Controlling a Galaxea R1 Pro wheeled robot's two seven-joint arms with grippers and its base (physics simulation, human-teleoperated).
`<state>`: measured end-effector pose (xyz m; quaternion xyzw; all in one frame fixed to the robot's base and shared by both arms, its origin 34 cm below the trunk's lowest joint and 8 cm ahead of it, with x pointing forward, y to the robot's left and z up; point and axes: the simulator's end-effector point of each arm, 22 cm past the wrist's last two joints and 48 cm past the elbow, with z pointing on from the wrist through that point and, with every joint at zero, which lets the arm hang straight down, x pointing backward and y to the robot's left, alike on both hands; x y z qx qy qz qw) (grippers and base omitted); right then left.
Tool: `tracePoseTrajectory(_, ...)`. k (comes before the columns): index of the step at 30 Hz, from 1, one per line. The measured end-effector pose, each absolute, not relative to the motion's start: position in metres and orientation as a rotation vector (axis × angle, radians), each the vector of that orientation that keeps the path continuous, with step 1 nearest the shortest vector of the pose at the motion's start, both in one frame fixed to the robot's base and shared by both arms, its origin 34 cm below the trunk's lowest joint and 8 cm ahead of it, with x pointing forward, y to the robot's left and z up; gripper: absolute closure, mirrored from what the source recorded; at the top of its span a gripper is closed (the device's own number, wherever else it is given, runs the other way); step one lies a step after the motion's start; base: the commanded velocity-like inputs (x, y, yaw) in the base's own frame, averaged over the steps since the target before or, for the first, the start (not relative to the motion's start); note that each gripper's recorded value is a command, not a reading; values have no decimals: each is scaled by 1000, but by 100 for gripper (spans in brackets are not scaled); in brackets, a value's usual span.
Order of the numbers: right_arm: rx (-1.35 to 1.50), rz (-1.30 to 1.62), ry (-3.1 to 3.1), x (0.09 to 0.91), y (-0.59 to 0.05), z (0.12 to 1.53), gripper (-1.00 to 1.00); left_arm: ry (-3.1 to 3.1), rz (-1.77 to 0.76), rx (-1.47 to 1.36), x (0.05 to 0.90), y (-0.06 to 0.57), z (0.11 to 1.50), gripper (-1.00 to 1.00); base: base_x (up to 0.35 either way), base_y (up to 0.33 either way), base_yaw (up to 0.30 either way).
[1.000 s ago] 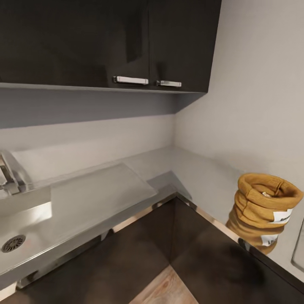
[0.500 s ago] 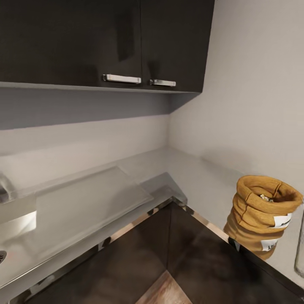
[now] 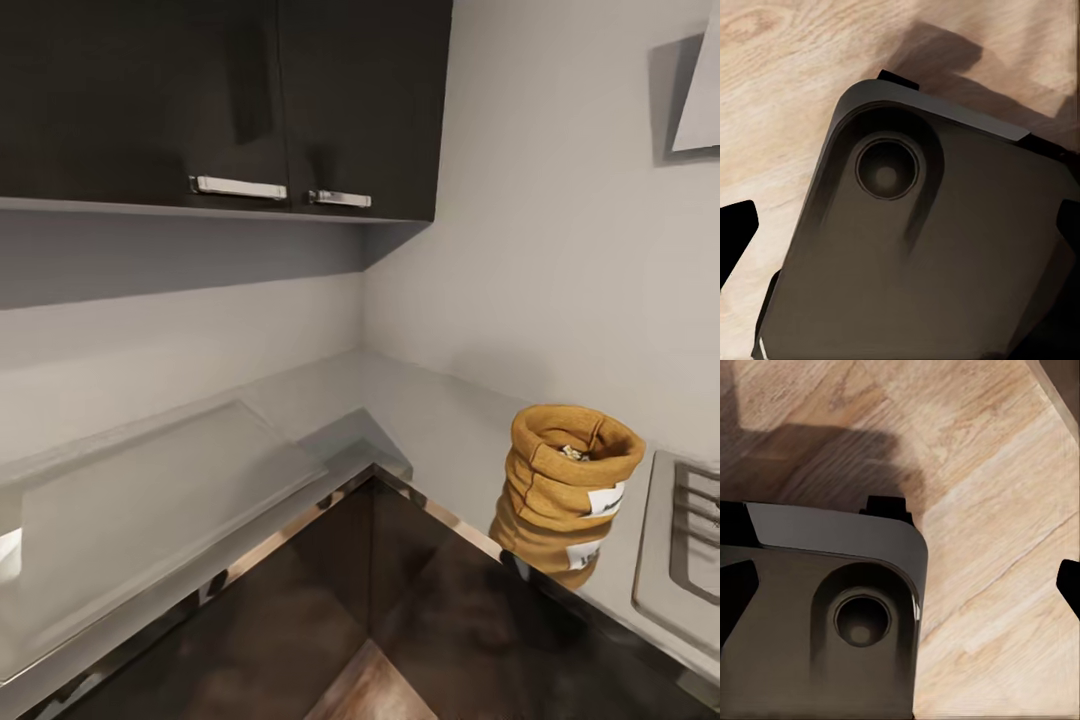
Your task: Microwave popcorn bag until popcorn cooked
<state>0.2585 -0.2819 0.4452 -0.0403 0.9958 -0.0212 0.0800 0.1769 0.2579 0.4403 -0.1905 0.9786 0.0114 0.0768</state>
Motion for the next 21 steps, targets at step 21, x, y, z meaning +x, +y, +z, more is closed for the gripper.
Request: tracePoseTrajectory(21,-117,-57,2970,259,-279,446,-100,2936,21,-563,177,256,440,-100,0,0,-273)
